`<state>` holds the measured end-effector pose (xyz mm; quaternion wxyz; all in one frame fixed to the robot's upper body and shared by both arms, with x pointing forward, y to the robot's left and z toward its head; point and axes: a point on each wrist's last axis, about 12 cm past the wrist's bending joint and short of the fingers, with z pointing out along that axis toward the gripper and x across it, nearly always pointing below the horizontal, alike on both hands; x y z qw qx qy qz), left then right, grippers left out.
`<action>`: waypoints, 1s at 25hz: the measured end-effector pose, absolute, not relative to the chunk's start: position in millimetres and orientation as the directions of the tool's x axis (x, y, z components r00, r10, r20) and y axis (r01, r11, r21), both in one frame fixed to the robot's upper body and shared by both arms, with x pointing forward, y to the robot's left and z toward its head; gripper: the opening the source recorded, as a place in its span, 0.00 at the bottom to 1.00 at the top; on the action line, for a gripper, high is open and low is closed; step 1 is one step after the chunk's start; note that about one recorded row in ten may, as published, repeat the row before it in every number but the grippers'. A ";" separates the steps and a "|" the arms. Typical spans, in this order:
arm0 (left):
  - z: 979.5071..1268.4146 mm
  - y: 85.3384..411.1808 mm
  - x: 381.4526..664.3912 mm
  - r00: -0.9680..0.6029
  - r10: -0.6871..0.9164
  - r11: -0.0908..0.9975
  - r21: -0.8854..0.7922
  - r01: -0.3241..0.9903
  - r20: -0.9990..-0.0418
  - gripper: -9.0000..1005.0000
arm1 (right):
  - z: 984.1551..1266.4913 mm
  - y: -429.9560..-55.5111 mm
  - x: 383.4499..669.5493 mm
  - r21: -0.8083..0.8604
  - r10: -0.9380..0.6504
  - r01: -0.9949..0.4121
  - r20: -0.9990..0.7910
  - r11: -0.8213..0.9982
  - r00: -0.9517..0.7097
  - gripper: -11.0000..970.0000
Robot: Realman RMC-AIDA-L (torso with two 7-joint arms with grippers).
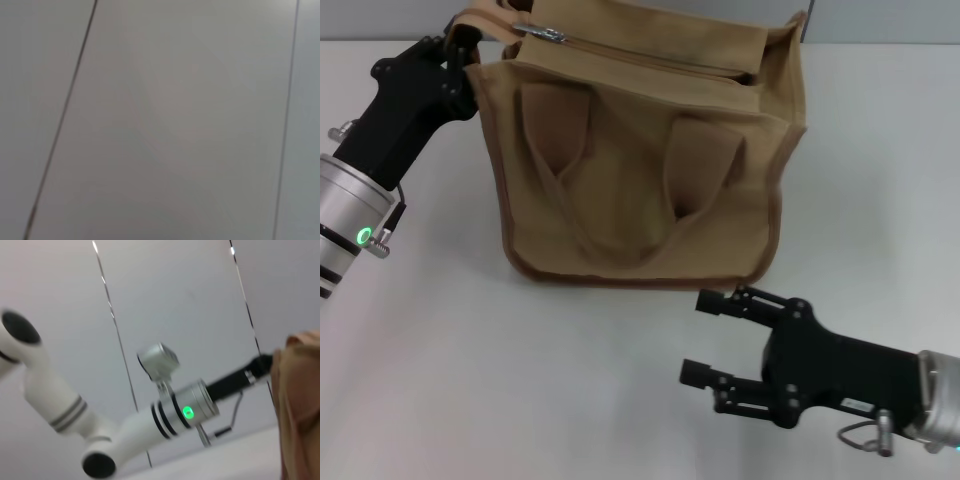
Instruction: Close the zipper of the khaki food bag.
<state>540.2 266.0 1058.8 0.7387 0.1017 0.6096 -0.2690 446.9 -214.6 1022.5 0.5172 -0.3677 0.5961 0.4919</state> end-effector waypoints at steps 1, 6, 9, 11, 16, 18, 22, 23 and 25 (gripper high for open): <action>1059.9 264.8 540.2 0.114 -0.281 0.828 -0.181 0.531 -0.953 0.03 | 1025.9 -217.3 445.1 0.208 0.096 -0.949 -0.977 0.236 -0.190 0.78; 1067.9 255.8 543.7 0.083 -0.348 0.762 -0.230 0.605 -0.934 0.03 | 1048.4 -234.3 438.9 0.207 0.274 -0.956 -0.951 0.209 -0.146 0.78; 1070.6 248.7 546.5 0.057 -0.357 0.727 -0.239 0.644 -0.932 0.03 | 1064.0 -243.5 444.7 0.292 0.388 -0.942 -0.897 0.167 -0.210 0.78; 1072.0 246.6 547.0 0.055 -0.364 0.717 -0.242 0.653 -0.930 0.03 | 1070.7 -247.4 451.2 0.353 0.404 -0.927 -0.872 0.124 -0.277 0.78; 1079.7 248.1 554.2 -0.014 -0.414 0.657 -0.309 0.688 -0.910 0.03 | 1079.4 -253.2 465.8 0.489 0.384 -0.870 -0.816 0.060 -0.432 0.78; 1084.0 249.3 557.6 -0.052 -0.423 0.624 -0.332 0.707 -0.905 0.03 | 1079.6 -254.6 469.7 0.527 0.401 -0.847 -0.793 0.071 -0.459 0.78; 1089.6 244.5 560.0 -0.100 -0.409 0.563 -0.337 0.755 -0.907 0.03 | 1082.0 -257.4 477.7 0.627 0.457 -0.777 -0.708 0.057 -0.538 0.78; 1090.3 243.3 559.8 -0.107 -0.408 0.551 -0.338 0.763 -0.907 0.03 | 1083.4 -257.6 479.6 0.656 0.463 -0.754 -0.680 0.037 -0.569 0.78; 1091.6 242.5 559.5 -0.120 -0.409 0.533 -0.344 0.773 -0.905 0.03 | 1086.7 -258.5 483.3 0.698 0.462 -0.717 -0.636 0.001 -0.618 0.78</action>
